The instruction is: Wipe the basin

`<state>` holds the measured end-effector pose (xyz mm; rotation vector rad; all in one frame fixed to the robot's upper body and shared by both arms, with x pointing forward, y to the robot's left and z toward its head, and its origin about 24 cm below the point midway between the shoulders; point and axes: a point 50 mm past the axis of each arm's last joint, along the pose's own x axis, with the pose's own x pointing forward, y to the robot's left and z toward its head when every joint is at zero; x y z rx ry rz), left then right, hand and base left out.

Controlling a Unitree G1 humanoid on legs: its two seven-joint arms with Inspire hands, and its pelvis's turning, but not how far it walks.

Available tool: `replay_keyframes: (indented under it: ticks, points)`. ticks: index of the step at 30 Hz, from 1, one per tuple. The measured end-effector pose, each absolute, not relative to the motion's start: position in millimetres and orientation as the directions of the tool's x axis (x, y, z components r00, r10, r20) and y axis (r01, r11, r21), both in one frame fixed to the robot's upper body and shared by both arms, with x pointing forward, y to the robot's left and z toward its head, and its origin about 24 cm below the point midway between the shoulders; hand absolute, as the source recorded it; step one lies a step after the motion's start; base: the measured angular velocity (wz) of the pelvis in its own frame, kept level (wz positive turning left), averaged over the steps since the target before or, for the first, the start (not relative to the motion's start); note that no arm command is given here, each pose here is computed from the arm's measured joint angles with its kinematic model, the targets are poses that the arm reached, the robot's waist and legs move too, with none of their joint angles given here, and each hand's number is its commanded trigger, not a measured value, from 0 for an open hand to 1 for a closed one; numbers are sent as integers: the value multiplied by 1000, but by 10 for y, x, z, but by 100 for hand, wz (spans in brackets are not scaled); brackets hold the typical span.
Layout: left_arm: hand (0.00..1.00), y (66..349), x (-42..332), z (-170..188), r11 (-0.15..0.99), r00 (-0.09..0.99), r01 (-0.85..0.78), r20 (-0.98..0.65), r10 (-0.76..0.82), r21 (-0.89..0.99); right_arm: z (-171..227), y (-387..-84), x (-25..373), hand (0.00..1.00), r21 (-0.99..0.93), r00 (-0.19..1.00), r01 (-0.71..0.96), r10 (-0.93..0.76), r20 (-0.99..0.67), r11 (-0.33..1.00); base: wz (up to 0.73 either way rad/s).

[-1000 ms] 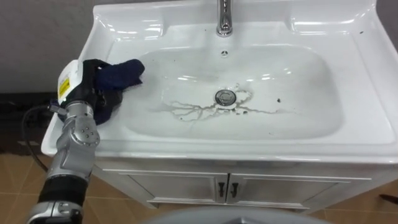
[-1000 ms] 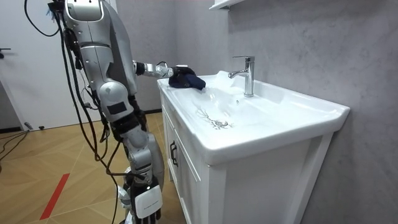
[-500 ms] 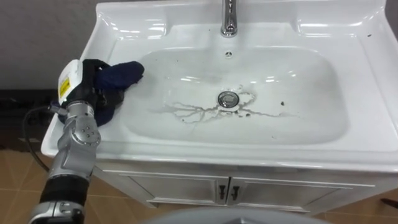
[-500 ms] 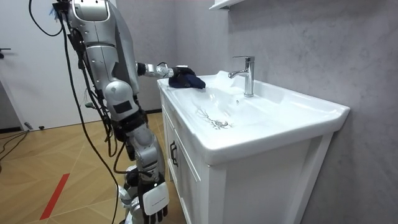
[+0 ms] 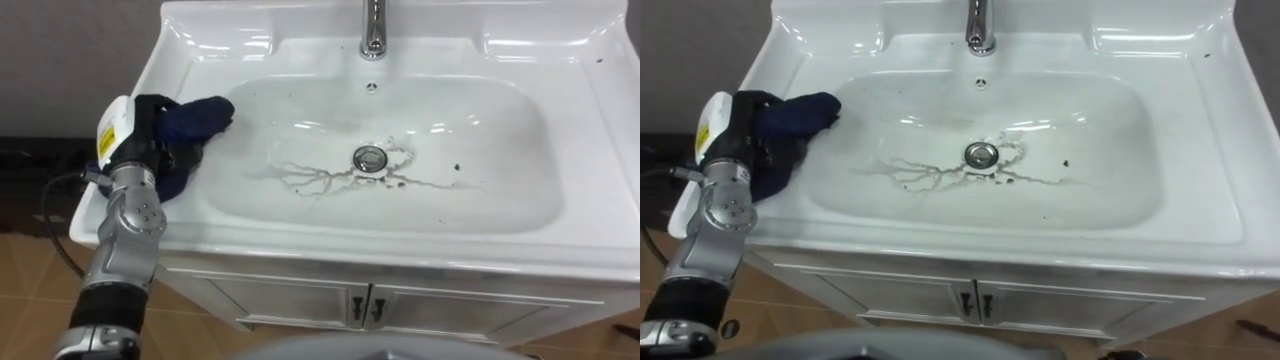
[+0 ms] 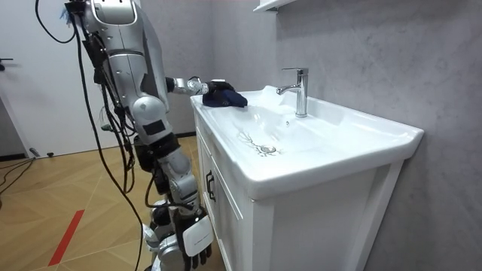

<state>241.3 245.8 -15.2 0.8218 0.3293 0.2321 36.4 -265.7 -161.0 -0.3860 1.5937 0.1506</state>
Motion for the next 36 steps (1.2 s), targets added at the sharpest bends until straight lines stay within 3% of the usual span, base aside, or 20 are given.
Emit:
replay_keyframes:
  ticks: [20,36]
  points:
    - [100,2268,2491,489,667,965,-220,57,256,712,-1631,-2639,244,0,-129,-16,-324,-141,-990,937,11]
    - [100,2010,2521,297,707,988,-90,-28,153,701,-1638,-2647,189,0,-162,-28,-277,-177,-984,947,0]
